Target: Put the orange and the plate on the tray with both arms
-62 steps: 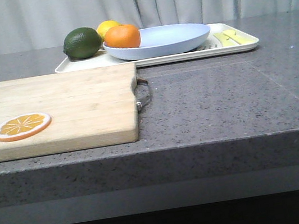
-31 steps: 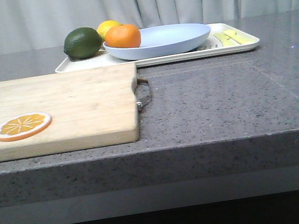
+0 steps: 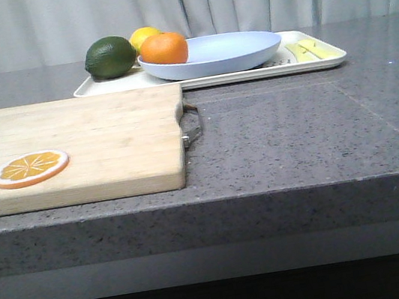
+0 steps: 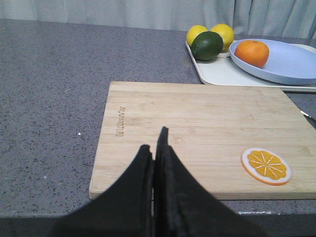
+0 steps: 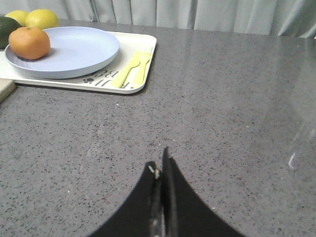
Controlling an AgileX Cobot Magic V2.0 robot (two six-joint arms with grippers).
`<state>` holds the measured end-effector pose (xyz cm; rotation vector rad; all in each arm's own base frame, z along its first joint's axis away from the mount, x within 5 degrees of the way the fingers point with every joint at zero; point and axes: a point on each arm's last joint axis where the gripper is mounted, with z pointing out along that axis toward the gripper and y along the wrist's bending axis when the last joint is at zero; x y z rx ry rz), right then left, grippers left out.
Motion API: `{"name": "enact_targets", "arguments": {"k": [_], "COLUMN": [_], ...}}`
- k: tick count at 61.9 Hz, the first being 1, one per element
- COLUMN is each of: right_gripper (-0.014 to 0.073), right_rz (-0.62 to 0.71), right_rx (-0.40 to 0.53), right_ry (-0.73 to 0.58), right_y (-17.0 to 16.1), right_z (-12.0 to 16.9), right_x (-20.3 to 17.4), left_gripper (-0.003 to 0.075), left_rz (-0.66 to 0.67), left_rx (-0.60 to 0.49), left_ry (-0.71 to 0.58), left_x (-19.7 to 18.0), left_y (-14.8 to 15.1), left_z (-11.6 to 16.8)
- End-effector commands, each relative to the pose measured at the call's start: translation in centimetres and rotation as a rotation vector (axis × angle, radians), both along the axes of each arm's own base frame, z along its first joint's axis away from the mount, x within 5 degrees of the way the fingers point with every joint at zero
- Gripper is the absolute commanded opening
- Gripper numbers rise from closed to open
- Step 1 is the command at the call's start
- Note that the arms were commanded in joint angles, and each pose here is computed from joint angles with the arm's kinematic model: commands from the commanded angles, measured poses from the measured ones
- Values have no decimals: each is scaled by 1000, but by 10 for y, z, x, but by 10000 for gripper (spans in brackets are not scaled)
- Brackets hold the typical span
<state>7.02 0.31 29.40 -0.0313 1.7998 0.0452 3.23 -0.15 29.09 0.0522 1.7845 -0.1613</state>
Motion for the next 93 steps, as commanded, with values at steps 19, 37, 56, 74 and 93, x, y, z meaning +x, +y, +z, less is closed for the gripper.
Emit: {"name": "enact_targets", "arguments": {"k": [19, 37, 56, 74, 93], "right_gripper": [-61, -61, -61, -61, -61], "right_rz": [0, 0, 0, 0, 0], "right_rx": [-9, -9, -9, -9, -9], "right_ry": [-106, -102, -102, -102, -102], "right_y": [0, 0, 0, 0, 0], "right_z": [16, 15, 15, 15, 15], "right_x": [1, 1, 1, 1, 1], "left_gripper": [-17, -17, -17, -17, -17], "left_rz": [52, 146, 138, 138, 138], "left_rx": [-31, -61, -64, -64, -64], "left_ry": [-223, -203, -229, -224, -224], "left_x": [5, 13, 22, 22, 22], "left_y": [0, 2, 1, 1, 1], "left_z": [-9, -54, -84, -86, -86]}}
